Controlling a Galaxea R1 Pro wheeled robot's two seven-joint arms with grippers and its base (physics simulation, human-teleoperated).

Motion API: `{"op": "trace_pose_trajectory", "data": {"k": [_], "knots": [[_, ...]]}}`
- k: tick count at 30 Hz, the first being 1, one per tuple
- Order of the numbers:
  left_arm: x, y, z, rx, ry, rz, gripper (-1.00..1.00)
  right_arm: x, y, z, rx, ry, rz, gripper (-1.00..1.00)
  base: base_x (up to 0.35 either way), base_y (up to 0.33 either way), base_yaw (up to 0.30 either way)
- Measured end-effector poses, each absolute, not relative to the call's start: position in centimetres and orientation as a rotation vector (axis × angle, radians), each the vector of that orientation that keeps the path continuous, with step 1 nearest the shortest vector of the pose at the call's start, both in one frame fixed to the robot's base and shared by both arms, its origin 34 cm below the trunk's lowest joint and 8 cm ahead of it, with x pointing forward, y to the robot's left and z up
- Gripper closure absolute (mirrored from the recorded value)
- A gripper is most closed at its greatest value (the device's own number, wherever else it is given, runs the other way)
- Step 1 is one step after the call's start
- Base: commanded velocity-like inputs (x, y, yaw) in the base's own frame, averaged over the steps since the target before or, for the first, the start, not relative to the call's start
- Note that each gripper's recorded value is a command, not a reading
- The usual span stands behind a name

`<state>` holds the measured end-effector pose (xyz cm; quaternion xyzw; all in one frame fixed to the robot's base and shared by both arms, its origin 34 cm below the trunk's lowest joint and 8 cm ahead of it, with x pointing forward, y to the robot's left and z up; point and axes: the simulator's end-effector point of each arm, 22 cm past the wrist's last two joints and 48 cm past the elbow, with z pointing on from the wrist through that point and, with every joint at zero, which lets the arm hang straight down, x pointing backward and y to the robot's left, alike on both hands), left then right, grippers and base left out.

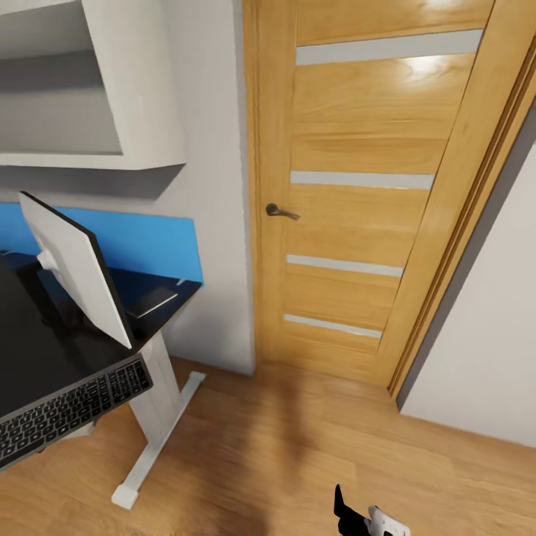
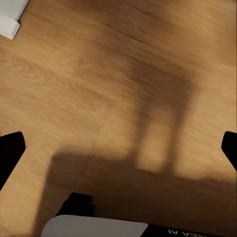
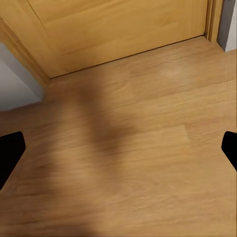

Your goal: In the bedroom, organize the workspace by keeping the computer under the desk, ensuring the monitor is on the desk, placing the keyboard on the desk next to the monitor, placing the mouse on the desk next to the keyboard, moving the folder from the swivel chair onto the desk next to the mouse, stacking the notebook on top of the folder with the pen on top of the notebook, and positioning the swivel chair next to the desk.

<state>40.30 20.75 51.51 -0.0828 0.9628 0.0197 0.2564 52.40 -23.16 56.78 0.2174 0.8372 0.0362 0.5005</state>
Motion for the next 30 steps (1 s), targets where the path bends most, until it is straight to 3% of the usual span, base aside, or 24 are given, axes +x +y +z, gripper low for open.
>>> {"op": "trace_pose_trajectory", "data": {"k": [30], "knots": [[40.4,20.7,51.6,-0.228,2.609,0.052,-1.00,52.9,-23.5,57.9,0.517,1.973,0.069,-1.00,0.000,0.000,0.291]]}}
